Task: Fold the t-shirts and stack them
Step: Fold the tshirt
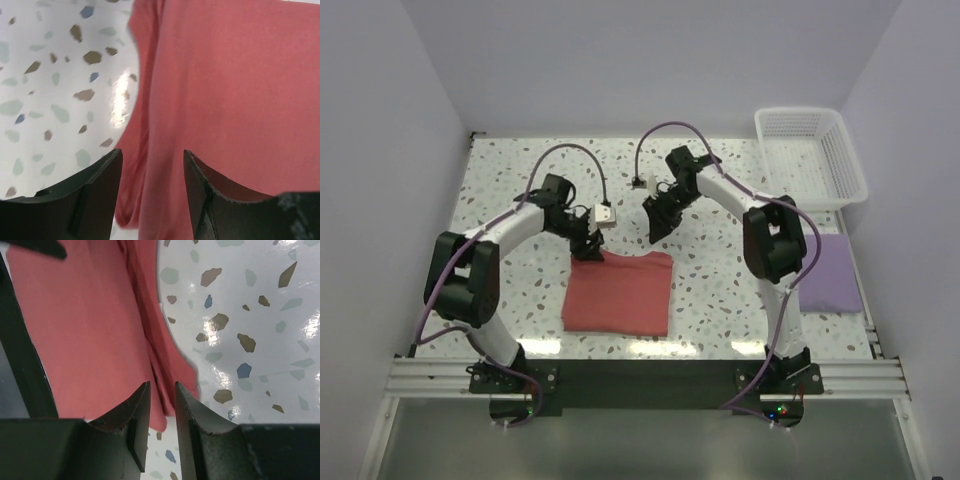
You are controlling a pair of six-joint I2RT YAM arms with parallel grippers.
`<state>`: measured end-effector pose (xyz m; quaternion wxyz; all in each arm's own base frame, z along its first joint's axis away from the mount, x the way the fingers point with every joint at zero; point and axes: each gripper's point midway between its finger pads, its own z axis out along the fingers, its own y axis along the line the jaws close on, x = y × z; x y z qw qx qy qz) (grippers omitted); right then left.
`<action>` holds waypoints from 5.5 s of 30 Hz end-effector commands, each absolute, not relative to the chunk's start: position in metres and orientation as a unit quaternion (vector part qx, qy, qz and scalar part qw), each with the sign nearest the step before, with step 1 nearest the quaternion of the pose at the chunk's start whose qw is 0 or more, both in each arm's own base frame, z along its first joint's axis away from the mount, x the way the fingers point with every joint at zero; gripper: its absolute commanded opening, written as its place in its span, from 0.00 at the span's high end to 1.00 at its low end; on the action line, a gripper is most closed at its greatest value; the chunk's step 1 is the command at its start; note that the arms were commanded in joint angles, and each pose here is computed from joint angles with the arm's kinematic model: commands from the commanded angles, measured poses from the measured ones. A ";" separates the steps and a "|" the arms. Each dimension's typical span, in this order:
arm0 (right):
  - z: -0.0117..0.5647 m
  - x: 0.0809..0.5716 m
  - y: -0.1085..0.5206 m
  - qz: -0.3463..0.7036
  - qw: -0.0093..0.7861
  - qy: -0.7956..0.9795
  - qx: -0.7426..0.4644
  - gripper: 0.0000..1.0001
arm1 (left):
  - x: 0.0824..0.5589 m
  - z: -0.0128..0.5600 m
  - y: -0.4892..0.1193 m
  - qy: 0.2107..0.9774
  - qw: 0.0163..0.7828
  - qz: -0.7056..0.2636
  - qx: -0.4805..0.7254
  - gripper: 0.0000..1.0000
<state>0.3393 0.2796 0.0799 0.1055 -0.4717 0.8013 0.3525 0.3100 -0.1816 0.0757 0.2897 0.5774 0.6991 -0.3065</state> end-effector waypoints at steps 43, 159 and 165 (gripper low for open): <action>0.006 0.298 0.372 0.518 -0.050 0.795 -0.312 0.87 | 0.275 0.101 -0.249 0.582 0.389 -0.214 0.681 1.00; 0.049 0.358 0.164 0.136 0.000 0.849 -0.511 1.00 | 0.399 0.059 -0.140 0.789 0.258 -0.269 0.488 1.00; 0.016 0.414 0.150 0.057 0.039 0.861 -0.504 1.00 | 0.429 0.032 -0.137 0.820 0.245 -0.252 0.452 1.00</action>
